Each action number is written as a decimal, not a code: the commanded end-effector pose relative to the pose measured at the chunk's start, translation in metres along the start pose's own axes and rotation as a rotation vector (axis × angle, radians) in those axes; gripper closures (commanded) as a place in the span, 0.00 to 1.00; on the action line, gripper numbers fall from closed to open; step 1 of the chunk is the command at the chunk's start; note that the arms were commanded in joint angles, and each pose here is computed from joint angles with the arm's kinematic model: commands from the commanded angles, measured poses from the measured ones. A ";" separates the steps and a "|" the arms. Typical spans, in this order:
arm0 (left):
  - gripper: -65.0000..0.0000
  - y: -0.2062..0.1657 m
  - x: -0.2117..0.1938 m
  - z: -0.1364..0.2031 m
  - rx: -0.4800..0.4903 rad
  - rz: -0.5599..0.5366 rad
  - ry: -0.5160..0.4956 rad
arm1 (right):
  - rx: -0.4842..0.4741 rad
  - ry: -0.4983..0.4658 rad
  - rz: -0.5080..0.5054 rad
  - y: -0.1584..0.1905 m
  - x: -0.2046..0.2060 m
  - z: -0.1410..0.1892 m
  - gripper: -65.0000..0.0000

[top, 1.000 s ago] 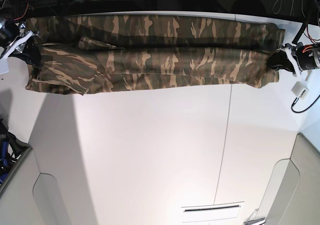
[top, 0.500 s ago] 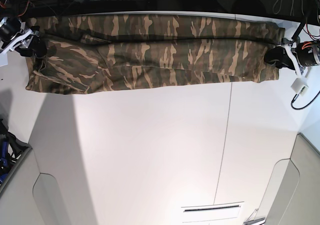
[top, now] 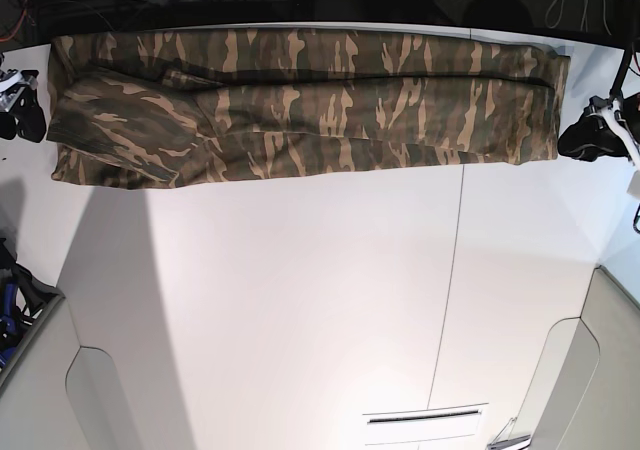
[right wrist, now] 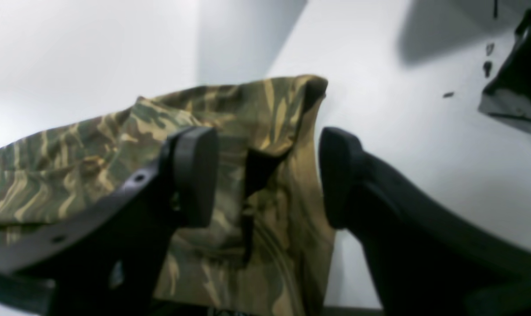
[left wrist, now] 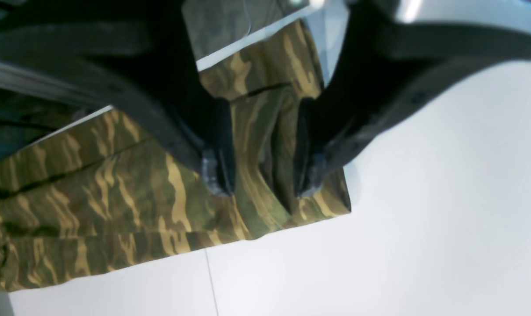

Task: Fold the T-shirt properly
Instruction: 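Grasp both ends of the camouflage strip with both grippers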

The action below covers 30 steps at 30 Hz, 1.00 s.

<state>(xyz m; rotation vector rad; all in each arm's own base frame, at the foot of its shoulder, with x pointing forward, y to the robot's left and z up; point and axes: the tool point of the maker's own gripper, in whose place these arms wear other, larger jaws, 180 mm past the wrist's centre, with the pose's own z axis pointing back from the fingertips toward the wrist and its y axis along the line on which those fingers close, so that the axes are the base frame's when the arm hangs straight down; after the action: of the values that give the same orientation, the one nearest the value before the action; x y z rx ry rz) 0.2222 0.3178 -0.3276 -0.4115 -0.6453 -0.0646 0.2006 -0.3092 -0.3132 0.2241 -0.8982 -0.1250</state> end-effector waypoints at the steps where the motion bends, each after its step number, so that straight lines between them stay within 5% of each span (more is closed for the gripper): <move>1: 0.61 0.000 0.011 0.007 -0.002 -0.026 -0.025 | 0.015 -0.063 0.019 0.003 0.020 0.003 0.45; 3: 0.55 0.000 0.005 0.007 -0.002 -0.019 -0.015 | 0.022 -0.077 0.014 0.005 0.023 0.002 0.58; 7: 0.42 0.002 -0.004 0.006 0.014 -0.005 -0.021 | 0.039 -0.106 0.000 0.010 0.029 -0.002 1.00; 15: 0.42 0.005 -0.014 -0.003 0.045 0.007 -0.024 | 0.082 -0.125 -0.032 0.026 0.027 -0.015 1.00; 21: 0.32 0.008 -0.017 -0.006 0.069 0.007 -0.040 | 0.084 -0.053 -0.005 0.032 0.004 -0.039 1.00; 30: 0.32 0.025 -0.032 -0.009 0.076 0.111 -0.051 | 0.144 0.090 -0.013 0.052 -0.050 -0.074 1.00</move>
<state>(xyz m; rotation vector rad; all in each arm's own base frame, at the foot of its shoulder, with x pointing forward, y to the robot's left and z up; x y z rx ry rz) 0.1962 0.3309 -0.3761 -0.3792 -0.6219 0.0947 0.2203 -0.2323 -0.3955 0.3756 -0.7690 -0.0734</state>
